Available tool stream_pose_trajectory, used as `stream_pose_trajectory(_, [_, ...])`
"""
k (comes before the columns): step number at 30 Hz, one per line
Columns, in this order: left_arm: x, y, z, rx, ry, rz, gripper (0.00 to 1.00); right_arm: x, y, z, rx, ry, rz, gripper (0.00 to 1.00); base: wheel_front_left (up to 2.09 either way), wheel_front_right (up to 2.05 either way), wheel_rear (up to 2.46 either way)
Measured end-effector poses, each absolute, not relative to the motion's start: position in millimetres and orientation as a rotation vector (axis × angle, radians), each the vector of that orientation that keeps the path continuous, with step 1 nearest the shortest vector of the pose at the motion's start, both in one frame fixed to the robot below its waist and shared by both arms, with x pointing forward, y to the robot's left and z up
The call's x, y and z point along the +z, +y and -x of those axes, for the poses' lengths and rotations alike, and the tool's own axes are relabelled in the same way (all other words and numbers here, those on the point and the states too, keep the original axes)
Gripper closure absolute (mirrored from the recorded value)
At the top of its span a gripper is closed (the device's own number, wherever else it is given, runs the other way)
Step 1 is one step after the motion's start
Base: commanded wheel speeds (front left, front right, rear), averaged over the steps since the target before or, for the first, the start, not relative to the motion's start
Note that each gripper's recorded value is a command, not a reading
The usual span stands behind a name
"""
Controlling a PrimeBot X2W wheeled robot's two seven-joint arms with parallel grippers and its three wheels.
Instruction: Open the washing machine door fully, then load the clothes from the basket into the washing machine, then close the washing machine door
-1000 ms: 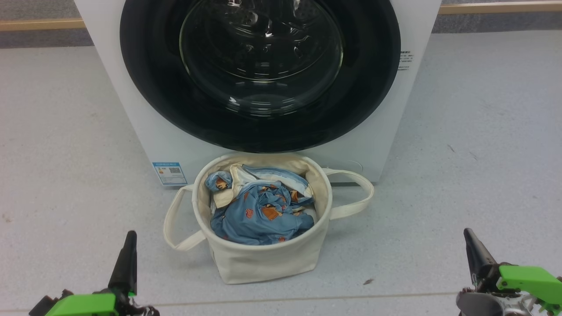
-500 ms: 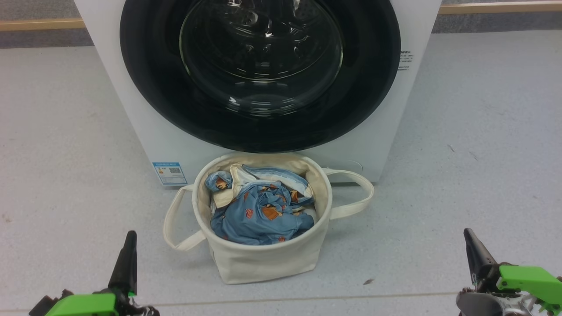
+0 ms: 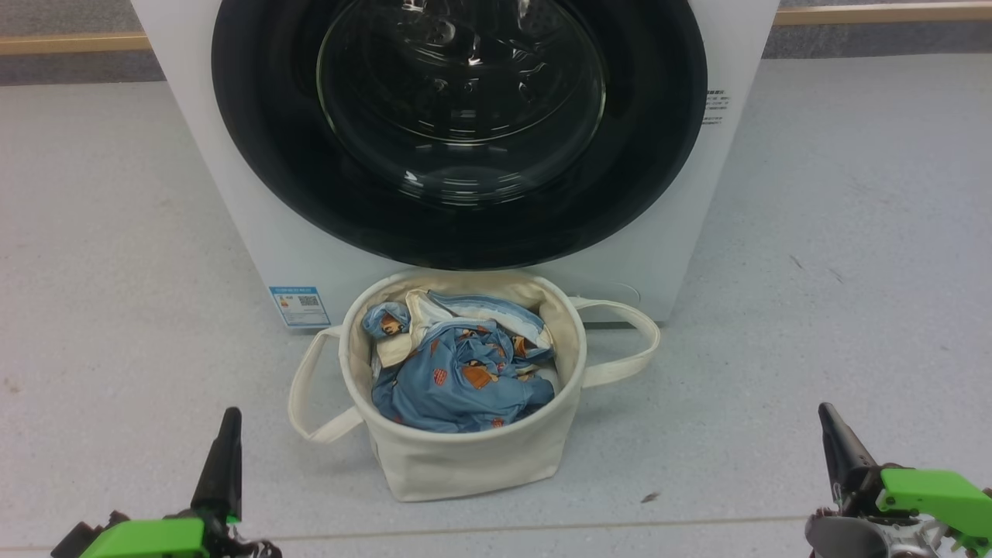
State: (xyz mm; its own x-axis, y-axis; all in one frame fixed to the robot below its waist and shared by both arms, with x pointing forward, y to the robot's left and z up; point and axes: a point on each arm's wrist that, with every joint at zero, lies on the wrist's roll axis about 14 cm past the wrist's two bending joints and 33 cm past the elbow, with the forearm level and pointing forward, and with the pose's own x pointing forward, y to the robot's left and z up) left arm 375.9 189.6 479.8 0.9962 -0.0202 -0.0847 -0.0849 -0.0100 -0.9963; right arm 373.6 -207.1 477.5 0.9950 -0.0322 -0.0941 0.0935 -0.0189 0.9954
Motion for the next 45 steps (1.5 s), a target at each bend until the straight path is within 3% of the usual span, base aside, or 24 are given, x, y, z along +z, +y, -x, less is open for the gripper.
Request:
stream_pose_trajectory(19, [480, 190, -376, 0.051, 0.082, 1.581, 1.00, 477, -207, -374, -0.100, 0.048, -1.587, 1.00, 0.00, 0.00, 0.00])
stream_pose_trajectory(20, [480, 190, -376, 0.051, 0.082, 1.581, 0.00, 477, -207, -374, -0.100, 0.048, -1.587, 0.00, 0.00, 0.00, 0.00])
stream_pose_trajectory(21, [476, 189, -375, 0.062, 0.092, 1.582, 1.00, 473, -207, -372, -0.110, 0.058, -1.589, 1.00, 0.00, 0.00, 0.00])
stream_pose_trajectory(22, [469, 189, -372, 0.078, 0.108, 1.584, 0.00, 467, -206, -370, -0.126, 0.073, -1.592, 0.00, 0.00, 0.00, 0.00])
stream_pose_trajectory(27, [440, 186, -355, 0.149, 0.177, 1.592, 0.00, 440, -205, -354, -0.198, 0.131, -1.595, 0.00, 0.00, 0.00, 0.00])
stream_pose_trajectory(45, [444, 184, -361, 0.158, 0.151, 1.578, 0.00, 453, -218, -362, -0.212, 0.062, -1.507, 0.00, 0.00, 0.00, 0.00])
